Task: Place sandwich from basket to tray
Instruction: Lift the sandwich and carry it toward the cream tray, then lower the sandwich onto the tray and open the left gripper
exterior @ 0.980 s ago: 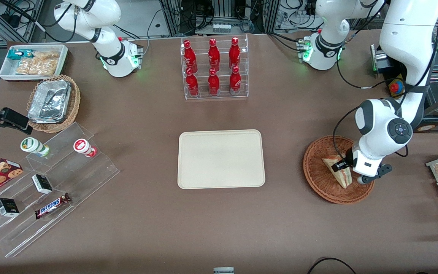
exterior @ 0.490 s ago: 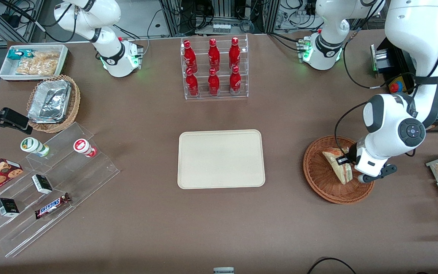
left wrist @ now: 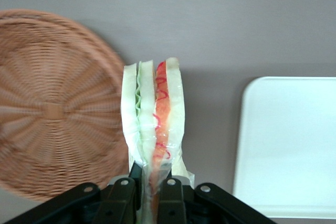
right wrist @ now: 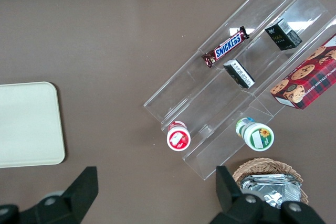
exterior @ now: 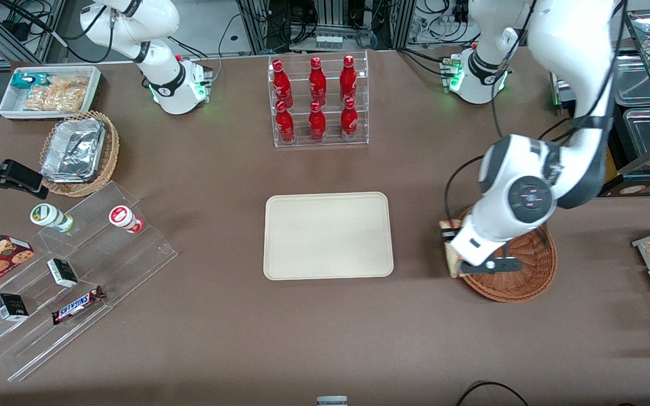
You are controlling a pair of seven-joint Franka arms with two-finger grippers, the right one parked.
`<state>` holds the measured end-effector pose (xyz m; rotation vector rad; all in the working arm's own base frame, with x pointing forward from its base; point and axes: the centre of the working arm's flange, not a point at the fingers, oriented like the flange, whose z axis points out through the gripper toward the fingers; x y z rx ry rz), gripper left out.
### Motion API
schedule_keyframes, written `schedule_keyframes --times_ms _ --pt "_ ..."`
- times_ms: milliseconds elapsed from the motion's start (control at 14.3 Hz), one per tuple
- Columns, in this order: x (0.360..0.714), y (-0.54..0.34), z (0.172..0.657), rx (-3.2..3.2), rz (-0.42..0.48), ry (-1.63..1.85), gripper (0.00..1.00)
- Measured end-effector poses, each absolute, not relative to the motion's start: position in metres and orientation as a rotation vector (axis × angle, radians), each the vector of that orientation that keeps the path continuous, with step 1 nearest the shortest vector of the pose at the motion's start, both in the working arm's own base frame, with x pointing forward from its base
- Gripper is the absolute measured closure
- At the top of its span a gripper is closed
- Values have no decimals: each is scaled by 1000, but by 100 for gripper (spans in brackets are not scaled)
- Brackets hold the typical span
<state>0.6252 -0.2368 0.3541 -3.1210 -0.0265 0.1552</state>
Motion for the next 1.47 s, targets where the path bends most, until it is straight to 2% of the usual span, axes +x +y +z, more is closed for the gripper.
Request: schedule_keyframes --times_ms 560,980,1120,1330,1470 --pt "593 -437 288 -3127 138 -67 85" --pt "572 -504 252 -3193 77 -40 85" --pt "566 -512 254 -3213 93 -6 85" --pt "559 -521 256 -3282 195 42 85" --pt "558 -521 255 -3298 228 63 85"
